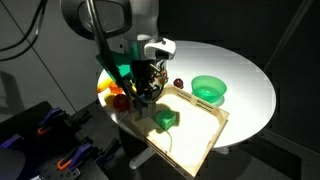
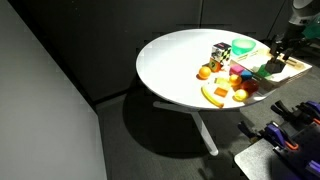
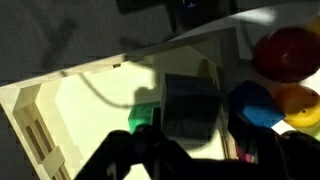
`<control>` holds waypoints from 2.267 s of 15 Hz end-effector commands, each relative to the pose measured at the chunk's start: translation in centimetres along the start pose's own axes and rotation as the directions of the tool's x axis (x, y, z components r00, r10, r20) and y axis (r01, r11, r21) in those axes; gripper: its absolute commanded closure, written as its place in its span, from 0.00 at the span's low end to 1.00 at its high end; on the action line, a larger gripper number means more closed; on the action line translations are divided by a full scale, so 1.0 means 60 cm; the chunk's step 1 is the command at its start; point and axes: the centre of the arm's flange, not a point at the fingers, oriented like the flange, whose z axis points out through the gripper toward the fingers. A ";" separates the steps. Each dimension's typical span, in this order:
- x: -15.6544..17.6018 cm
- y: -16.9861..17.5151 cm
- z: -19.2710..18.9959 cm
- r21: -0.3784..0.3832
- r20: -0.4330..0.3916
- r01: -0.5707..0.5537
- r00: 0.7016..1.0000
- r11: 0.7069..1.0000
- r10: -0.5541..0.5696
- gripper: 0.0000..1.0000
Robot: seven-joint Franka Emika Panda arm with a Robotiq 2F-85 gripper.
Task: Pick up the gray block and put it in the tray
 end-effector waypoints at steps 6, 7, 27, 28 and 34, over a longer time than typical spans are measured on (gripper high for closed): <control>0.011 -0.006 -0.005 0.021 0.003 0.033 0.999 0.999 -0.033 0.00; 0.011 -0.009 -0.006 0.022 0.004 0.038 0.999 0.999 -0.038 0.00; 0.002 -0.207 -0.129 0.005 -0.062 0.316 0.947 0.949 -0.315 0.00; -0.002 -0.216 -0.129 0.020 -0.046 0.355 0.934 0.935 -0.353 0.00; -0.002 -0.210 -0.104 0.004 -0.055 0.300 0.953 0.954 -0.299 0.00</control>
